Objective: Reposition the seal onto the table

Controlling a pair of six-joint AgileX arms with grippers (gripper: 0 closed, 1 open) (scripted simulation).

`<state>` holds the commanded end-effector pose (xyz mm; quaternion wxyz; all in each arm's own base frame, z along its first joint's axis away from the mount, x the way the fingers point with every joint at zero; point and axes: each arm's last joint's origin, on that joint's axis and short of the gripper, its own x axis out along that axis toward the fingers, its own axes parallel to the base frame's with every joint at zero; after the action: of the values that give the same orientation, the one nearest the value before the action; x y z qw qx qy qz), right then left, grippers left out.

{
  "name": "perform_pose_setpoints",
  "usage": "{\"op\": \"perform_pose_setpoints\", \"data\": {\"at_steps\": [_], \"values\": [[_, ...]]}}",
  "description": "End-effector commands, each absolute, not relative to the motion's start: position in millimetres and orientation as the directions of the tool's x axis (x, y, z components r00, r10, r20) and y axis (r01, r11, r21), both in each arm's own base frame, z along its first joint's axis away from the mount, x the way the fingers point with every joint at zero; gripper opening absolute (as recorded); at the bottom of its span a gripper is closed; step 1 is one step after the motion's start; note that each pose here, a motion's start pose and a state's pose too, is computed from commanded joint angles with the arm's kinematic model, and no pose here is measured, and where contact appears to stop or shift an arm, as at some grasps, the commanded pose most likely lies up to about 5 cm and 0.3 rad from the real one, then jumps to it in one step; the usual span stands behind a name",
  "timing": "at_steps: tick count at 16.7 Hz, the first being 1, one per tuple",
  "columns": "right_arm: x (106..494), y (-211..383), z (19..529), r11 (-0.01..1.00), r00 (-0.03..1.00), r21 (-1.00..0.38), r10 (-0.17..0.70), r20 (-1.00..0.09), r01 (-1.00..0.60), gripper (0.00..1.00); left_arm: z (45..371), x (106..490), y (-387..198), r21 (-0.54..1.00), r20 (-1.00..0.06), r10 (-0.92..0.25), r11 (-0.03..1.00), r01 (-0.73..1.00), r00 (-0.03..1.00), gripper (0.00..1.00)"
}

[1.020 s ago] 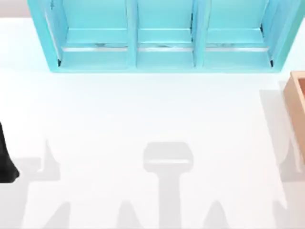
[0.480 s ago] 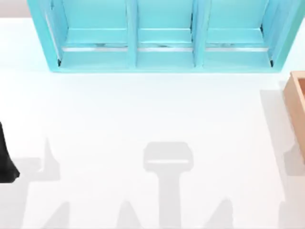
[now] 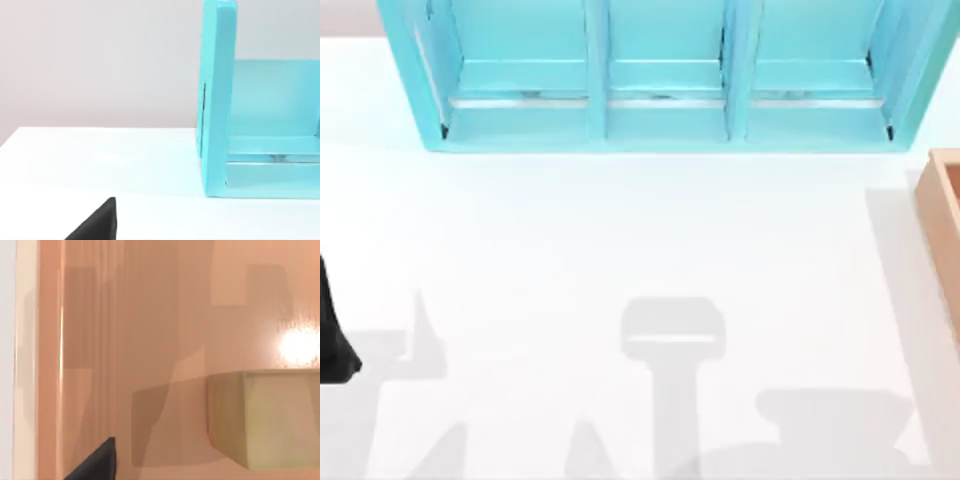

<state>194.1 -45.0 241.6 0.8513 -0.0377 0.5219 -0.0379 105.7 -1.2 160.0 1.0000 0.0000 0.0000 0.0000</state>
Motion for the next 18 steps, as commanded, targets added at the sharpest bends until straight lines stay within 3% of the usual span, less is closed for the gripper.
{"op": "perform_pose_setpoints", "data": {"at_steps": [4,8,18], "values": [[234,-71,245,0.998,0.186,-0.056,-0.056,-0.981,0.009,1.00,160,106,-1,0.000,0.000,0.000,1.000,0.000,1.000,1.00],[262,-91,242,1.000,0.029,-0.010,-0.010,-1.000,0.005,1.00,160,106,-1,0.000,0.000,0.000,1.000,0.000,1.000,1.00],[268,-96,231,1.000,-0.004,0.001,0.001,-1.000,0.005,1.00,160,106,-1,0.000,0.000,0.000,1.000,0.000,1.000,1.00]]}}
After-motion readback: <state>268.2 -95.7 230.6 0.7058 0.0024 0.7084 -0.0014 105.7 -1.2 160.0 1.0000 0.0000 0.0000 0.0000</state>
